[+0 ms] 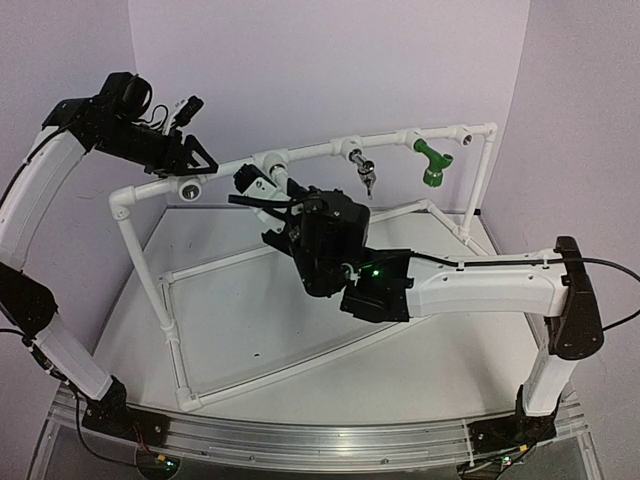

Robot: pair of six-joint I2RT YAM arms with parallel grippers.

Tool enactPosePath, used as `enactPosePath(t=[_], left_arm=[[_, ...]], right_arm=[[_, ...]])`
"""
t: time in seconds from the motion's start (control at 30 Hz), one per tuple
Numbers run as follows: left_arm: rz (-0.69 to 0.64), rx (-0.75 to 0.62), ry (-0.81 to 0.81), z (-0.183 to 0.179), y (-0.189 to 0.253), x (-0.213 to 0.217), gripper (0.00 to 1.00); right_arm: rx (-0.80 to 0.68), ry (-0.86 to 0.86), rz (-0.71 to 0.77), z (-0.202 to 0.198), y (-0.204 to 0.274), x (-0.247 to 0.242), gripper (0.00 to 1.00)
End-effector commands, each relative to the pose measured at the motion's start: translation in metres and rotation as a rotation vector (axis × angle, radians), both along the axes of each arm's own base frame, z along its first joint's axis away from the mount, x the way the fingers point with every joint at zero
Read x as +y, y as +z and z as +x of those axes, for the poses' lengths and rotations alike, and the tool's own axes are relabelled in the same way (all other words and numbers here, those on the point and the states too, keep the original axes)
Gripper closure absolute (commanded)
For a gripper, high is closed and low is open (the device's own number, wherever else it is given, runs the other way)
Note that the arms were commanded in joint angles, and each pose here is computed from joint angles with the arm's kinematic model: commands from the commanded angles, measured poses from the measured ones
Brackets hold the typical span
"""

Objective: Install the water faucets

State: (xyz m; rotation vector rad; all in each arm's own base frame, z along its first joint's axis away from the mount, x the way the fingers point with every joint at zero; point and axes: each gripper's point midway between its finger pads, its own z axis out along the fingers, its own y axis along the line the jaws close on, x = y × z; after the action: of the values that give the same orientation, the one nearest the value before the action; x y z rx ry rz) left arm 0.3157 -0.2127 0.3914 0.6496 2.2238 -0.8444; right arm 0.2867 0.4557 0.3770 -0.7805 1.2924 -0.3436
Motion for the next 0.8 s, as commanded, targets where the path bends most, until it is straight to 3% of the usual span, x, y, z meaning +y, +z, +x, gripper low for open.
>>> enactPosePath(t=[0.0,0.77], left_arm=[[-0.095,0.075,-0.075,-0.020,0.009,-0.023,0.56],[-0.112,0.078,-0.078,-0.022,0.005,-0.024,0.65]], right_arm=[[-0.013,0.050,0.223,0.006,0.045,-0.006,1.00],[0.113,0.155,0.478,0.009,0.062,-0.006,1.00]])
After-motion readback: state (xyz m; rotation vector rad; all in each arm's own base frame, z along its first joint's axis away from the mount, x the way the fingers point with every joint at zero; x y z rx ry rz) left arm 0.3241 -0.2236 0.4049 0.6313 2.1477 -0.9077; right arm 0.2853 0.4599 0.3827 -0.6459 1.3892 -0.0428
